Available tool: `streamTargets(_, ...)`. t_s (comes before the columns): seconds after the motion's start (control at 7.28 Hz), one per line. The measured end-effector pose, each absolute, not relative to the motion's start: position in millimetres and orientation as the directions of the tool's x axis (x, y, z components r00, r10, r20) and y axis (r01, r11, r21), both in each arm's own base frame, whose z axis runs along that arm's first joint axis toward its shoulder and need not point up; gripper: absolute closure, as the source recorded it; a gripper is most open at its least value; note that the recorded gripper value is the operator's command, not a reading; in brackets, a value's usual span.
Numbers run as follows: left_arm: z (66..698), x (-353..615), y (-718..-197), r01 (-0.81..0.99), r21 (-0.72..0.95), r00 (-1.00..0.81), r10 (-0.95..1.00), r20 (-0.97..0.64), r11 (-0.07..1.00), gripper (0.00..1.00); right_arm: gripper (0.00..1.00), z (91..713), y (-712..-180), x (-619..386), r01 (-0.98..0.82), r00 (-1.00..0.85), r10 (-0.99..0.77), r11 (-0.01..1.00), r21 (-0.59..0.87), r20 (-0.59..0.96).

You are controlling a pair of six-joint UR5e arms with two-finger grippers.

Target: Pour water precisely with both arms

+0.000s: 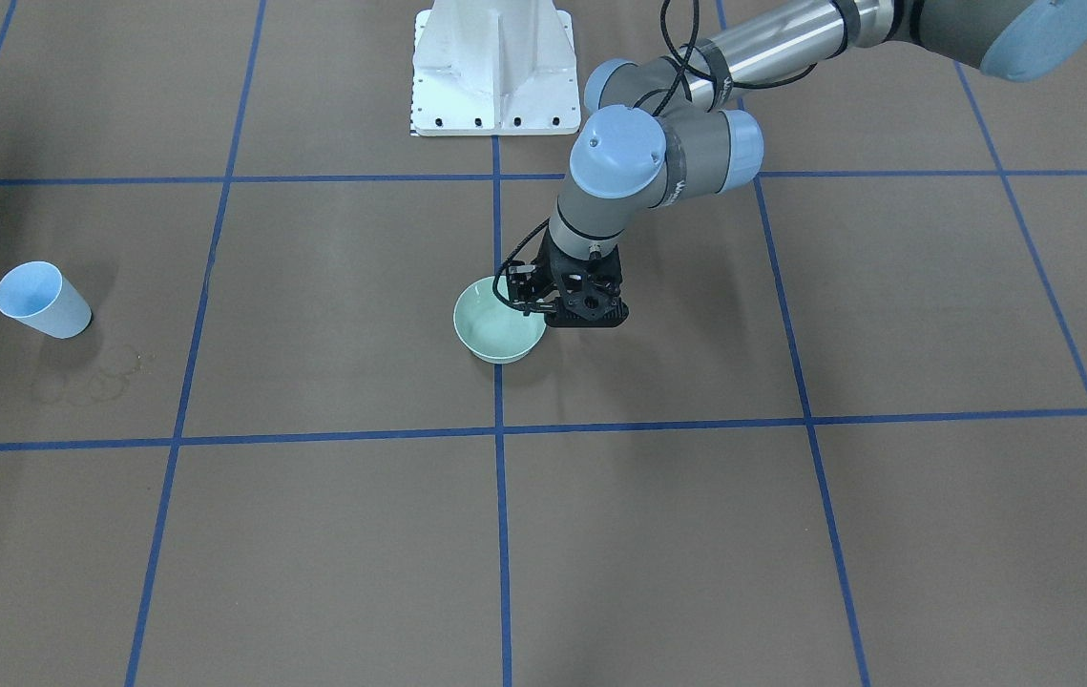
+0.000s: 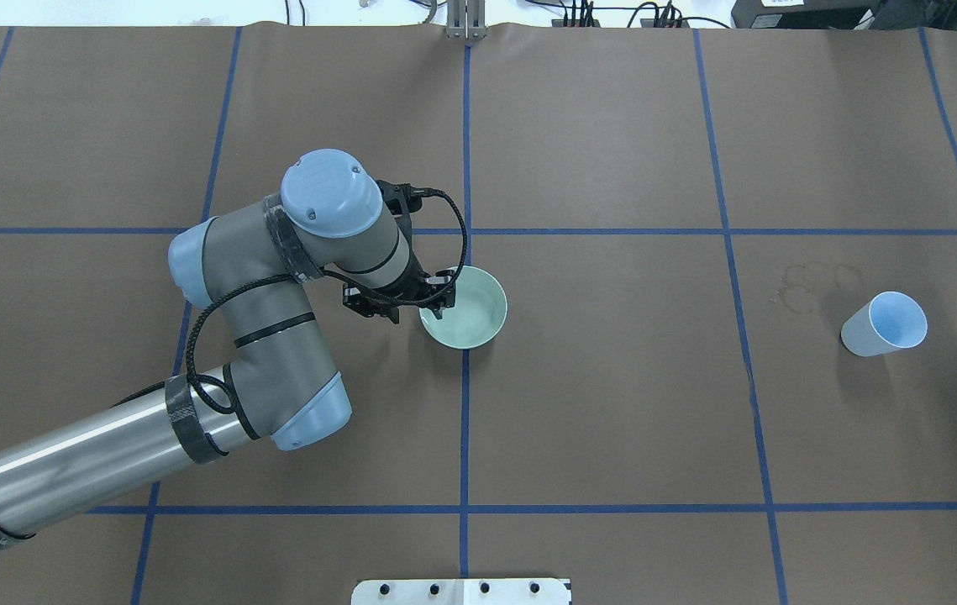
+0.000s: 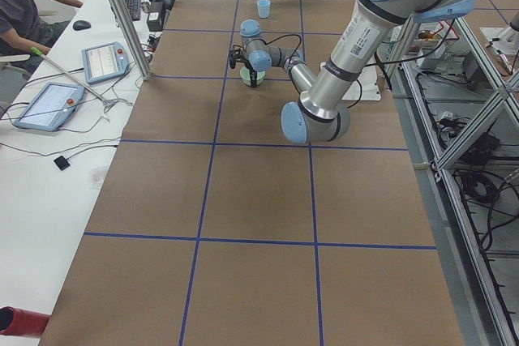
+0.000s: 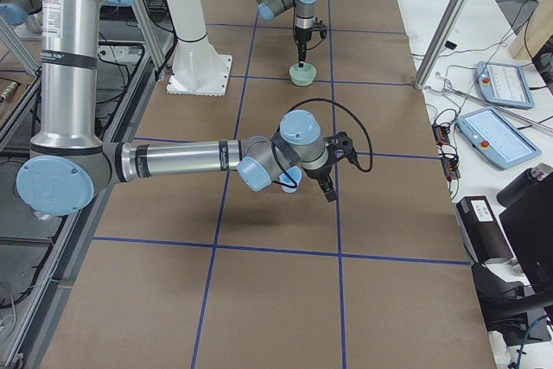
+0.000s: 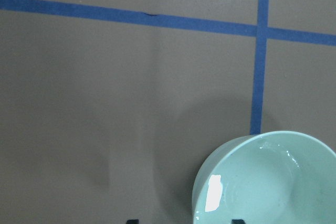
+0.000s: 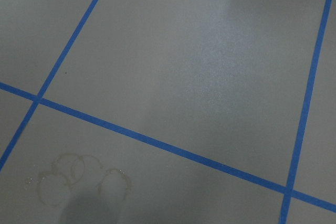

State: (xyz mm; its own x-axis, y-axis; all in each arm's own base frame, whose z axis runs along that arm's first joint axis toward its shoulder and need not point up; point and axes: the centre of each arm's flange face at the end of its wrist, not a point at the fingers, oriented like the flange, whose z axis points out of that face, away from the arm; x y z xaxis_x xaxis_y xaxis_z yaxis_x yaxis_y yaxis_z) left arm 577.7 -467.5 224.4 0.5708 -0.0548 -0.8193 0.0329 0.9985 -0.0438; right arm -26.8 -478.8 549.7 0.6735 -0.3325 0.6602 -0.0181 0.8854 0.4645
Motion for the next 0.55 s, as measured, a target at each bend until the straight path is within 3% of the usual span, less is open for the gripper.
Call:
streamTargets(0.14, 226.4, 579.8, -468.1, 0.033, -0.045, 0.573, -0.056, -0.818, 0.998, 0.80, 0.00, 548.5, -479.0, -26.3, -0.017, 0.673, -0.334, 0.885, 0.465, 0.660)
streamTargets(0.27, 228.2, 581.1, -468.8, 0.033, -0.046, 0.573, -0.057, -0.817, 0.998, 1.00, 0.00, 548.1, -479.3, -26.4, -0.017, 0.673, -0.334, 0.885, 0.466, 0.660)
streamTargets(0.55, 229.1, 580.6, -470.6, 0.036, -0.047, 0.573, -0.058, -0.817, 0.998, 1.00, 0.00, 547.8, -479.5, -26.5, -0.017, 0.673, -0.335, 0.885, 0.466, 0.659)
